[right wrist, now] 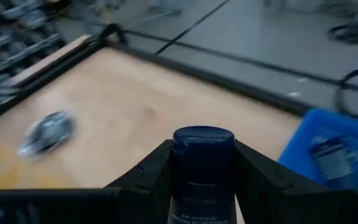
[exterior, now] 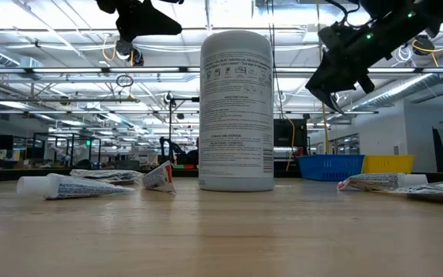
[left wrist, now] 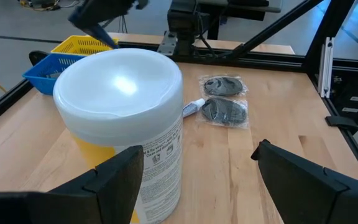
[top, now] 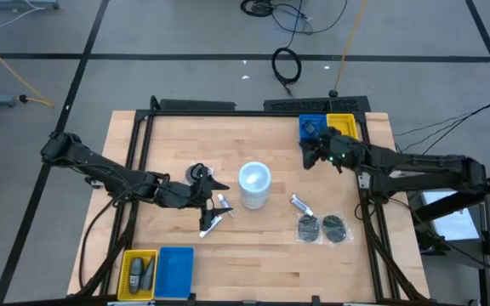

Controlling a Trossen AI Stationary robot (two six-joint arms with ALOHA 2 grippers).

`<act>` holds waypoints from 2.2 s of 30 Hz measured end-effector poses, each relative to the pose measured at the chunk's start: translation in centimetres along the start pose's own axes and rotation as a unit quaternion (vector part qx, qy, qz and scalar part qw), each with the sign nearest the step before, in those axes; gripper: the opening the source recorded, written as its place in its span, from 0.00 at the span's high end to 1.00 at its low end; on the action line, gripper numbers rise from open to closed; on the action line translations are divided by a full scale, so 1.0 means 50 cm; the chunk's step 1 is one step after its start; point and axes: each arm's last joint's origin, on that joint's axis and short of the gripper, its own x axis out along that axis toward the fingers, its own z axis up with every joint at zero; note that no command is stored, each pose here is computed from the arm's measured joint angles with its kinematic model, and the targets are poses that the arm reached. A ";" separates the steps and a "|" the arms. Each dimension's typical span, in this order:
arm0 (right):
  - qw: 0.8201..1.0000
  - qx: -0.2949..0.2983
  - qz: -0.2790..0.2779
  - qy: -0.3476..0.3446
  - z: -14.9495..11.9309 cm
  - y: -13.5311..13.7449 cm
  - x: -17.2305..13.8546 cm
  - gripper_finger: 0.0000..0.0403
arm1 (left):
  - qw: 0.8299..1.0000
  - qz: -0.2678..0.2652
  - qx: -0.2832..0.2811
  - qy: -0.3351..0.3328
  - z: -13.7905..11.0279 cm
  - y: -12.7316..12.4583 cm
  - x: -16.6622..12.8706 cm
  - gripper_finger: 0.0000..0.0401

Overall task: Pick & Place Travel size toiletries
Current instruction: Put the blue shave cream into the top blue bin

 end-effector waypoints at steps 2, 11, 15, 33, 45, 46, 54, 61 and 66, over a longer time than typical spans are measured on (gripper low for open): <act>1.000 -0.001 -0.028 -0.011 0.005 -0.011 0.007 0.68 | 1.000 0.000 0.000 0.000 0.000 0.000 0.000 0.23; 0.992 -0.006 -0.123 -0.004 0.011 -0.060 0.058 0.68 | 1.000 -0.001 -0.001 -0.003 0.001 0.000 0.000 0.23; 0.989 0.007 -0.148 -0.011 0.017 -0.080 0.083 0.68 | 1.000 0.000 -0.002 -0.003 0.001 0.000 0.000 0.23; 0.974 0.002 -0.226 -0.006 0.024 -0.154 0.137 0.67 | 1.000 -0.001 -0.001 -0.003 0.001 0.000 0.000 0.23; 0.972 0.006 -0.237 -0.005 0.025 -0.165 0.140 0.66 | 1.000 0.000 -0.001 -0.003 0.001 0.000 0.000 0.23; 0.972 0.005 -0.237 -0.004 0.025 -0.165 0.140 0.66 | 1.000 0.000 -0.001 -0.003 0.001 0.000 0.000 0.23; 0.972 -0.002 -0.237 -0.003 0.025 -0.165 0.140 0.66 | 1.000 0.000 -0.001 -0.003 0.001 0.000 0.000 0.23; 0.972 -0.002 -0.237 -0.003 0.025 -0.165 0.140 0.64 | 1.000 0.003 0.003 0.005 -0.007 -0.003 0.010 0.23; 0.972 -0.002 -0.237 -0.003 0.025 -0.165 0.140 0.60 | 1.000 0.007 0.006 0.011 -0.014 -0.006 0.022 0.23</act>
